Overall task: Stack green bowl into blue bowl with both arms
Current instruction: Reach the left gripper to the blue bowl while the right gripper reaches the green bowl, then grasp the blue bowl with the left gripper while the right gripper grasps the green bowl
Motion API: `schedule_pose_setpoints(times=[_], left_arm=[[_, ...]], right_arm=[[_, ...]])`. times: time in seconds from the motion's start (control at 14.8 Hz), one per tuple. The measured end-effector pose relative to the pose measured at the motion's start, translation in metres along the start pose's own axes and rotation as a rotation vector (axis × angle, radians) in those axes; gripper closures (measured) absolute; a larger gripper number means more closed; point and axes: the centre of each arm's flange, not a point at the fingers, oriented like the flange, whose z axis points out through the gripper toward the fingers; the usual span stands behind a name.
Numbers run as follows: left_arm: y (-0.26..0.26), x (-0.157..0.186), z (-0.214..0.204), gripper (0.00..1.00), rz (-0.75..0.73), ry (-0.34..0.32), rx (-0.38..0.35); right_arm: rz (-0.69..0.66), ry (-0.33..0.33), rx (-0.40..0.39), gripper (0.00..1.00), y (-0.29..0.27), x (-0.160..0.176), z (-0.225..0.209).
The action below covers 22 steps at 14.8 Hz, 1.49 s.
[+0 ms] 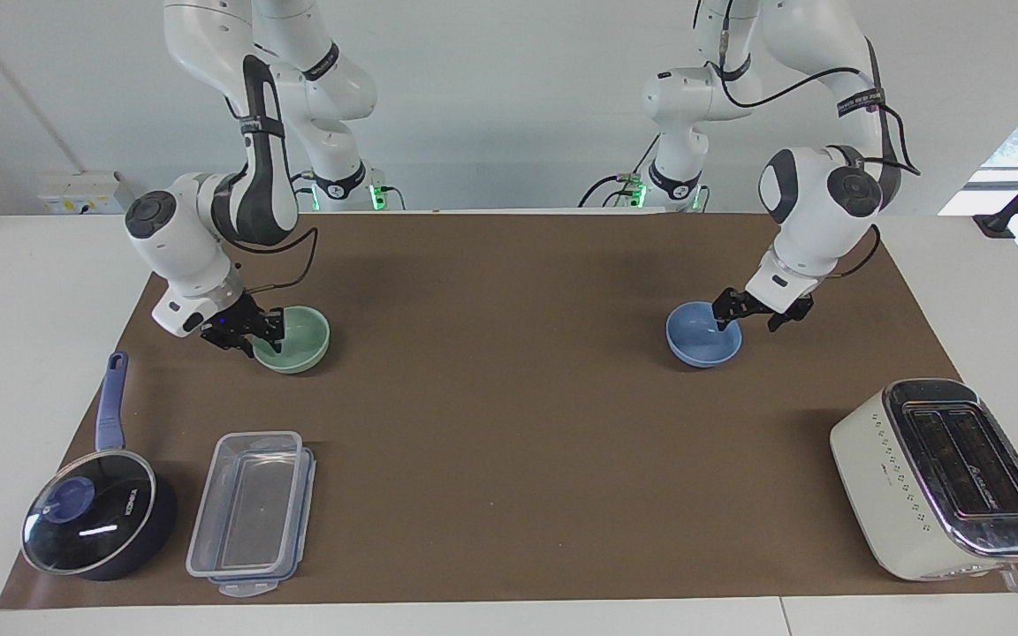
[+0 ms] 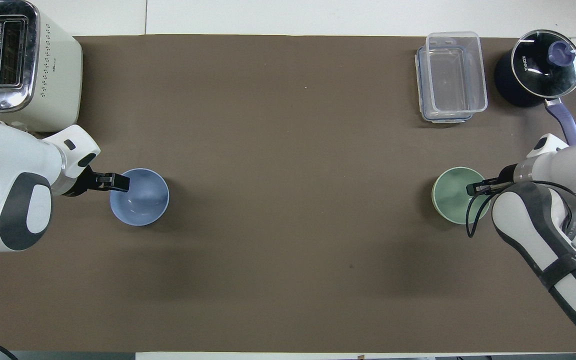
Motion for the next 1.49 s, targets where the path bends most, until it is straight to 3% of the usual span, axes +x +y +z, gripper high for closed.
schedule_pose_setpoints(times=[0.07,0.14,0.27,0.41,0.47,0.74,0.88,1.02,1.15,1.35,1.49], left_arm=[[0.000,-0.002,0.005,0.04,0.003,0.000,0.000],[0.000,-0.004,0.009,0.11,0.009,-0.002,0.000],[0.000,-0.007,0.014,0.17,0.019,-0.008,0.000],[0.000,-0.009,0.019,0.31,0.026,-0.010,0.000],[0.000,-0.011,0.022,0.32,0.030,-0.006,0.001],[0.005,-0.013,0.030,0.75,0.042,0.017,0.002],[0.038,0.000,0.006,0.96,0.036,0.013,0.000],[0.098,0.024,-0.045,0.96,0.023,-0.010,-0.012],[0.177,0.034,-0.078,0.96,-0.012,0.014,-0.047],[0.289,0.007,-0.052,0.96,-0.015,0.038,-0.068],[0.328,-0.012,-0.023,0.96,0.010,0.043,-0.074]], right_arm=[[-0.001,-0.017,0.007,0.89,-0.001,0.000,-0.001],[-0.002,-0.038,0.018,0.96,-0.001,0.002,-0.007],[-0.011,-0.077,0.039,0.96,-0.003,0.014,-0.034],[-0.029,-0.118,0.062,0.96,-0.008,0.029,-0.082],[-0.034,-0.136,0.071,0.96,-0.012,0.035,-0.112],[-0.037,-0.167,0.046,0.96,-0.038,0.041,-0.233],[-0.027,-0.167,0.007,0.96,-0.060,0.042,-0.253],[-0.024,-0.171,-0.004,0.96,-0.076,0.045,-0.252],[-0.018,-0.176,-0.008,0.96,-0.088,0.048,-0.248],[-0.017,-0.178,-0.011,0.96,-0.097,0.050,-0.247],[-0.017,-0.177,-0.011,0.96,-0.097,0.050,-0.248]])
